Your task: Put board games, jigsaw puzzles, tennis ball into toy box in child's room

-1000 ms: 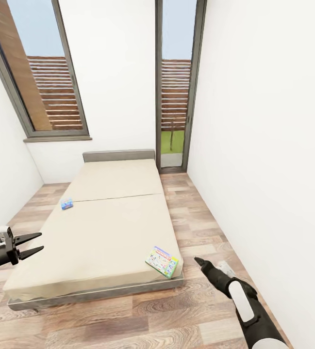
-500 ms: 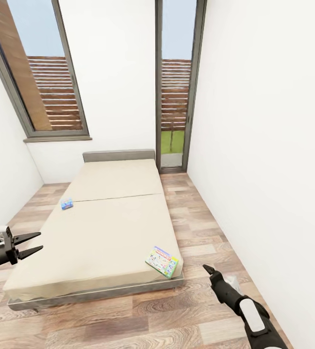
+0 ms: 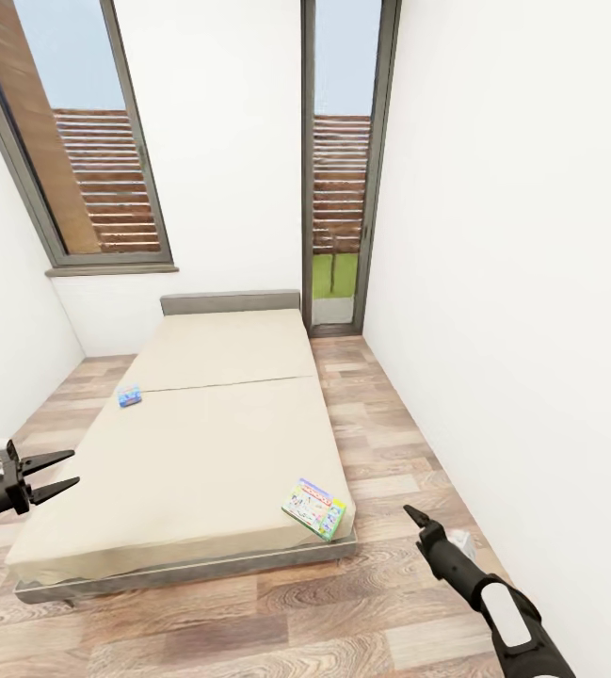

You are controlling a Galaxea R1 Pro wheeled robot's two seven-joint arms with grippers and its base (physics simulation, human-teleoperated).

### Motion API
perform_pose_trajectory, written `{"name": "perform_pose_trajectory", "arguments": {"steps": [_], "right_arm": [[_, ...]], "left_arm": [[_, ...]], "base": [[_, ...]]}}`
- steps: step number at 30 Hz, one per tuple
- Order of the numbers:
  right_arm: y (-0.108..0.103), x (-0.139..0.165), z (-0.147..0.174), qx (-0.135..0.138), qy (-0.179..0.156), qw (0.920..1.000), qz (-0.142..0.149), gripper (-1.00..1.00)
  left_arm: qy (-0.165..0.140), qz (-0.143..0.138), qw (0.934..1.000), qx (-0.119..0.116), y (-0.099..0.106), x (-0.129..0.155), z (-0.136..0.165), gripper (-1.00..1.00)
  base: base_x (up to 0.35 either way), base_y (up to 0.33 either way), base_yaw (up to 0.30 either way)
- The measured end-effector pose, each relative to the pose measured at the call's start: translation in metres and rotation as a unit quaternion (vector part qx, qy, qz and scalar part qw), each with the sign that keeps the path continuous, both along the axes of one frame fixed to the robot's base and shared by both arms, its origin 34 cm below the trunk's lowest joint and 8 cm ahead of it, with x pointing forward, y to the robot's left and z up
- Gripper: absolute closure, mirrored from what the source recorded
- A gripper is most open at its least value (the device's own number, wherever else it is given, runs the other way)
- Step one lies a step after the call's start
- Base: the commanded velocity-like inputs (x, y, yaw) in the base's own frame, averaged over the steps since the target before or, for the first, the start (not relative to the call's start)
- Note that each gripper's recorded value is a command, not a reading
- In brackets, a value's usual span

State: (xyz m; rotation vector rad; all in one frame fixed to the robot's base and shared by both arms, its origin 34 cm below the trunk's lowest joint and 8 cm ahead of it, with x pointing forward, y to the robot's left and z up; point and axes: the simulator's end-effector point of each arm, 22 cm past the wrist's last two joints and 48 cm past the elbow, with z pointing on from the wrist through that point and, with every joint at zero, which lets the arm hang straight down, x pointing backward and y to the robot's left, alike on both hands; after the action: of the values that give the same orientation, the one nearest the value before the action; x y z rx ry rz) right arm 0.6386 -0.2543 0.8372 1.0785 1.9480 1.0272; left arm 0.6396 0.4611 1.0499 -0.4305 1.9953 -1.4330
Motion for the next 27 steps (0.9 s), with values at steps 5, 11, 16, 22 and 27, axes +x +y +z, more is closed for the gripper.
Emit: {"name": "perform_pose_trajectory", "arguments": {"steps": [5, 11, 16, 22, 27], "right_arm": [[0.001, 0.004, 0.001, 0.003, -0.009, 1.0000, 0.001, -1.00], [0.006, 0.008, 0.003, 0.010, -0.023, 0.9997, 0.004, -1.00], [0.007, 0.010, 0.009, 0.016, -0.035, 0.9992, 0.006, -1.00], [0.006, 0.010, 0.010, 0.017, -0.038, 0.9991, 0.006, -1.00], [0.008, 0.010, 0.010, 0.019, -0.039, 0.9990, 0.007, -1.00]], "left_arm": [[0.003, 0.005, 1.0000, 0.001, 0.006, 0.000, -0.002, -1.00], [0.027, 0.017, 0.9994, -0.011, 0.018, -0.001, -0.001, -1.00], [0.058, 0.035, 0.9974, -0.027, 0.033, -0.006, 0.002, -1.00], [0.064, 0.043, 0.9967, -0.026, 0.043, -0.009, 0.006, -1.00], [0.071, 0.054, 0.9957, -0.025, 0.056, -0.014, 0.010, -1.00]], "base": [[0.000, 0.000, 0.000], [0.000, 0.000, 0.000], [0.000, 0.000, 0.000], [0.000, 0.000, 0.000], [0.000, 0.000, 0.000]]}}
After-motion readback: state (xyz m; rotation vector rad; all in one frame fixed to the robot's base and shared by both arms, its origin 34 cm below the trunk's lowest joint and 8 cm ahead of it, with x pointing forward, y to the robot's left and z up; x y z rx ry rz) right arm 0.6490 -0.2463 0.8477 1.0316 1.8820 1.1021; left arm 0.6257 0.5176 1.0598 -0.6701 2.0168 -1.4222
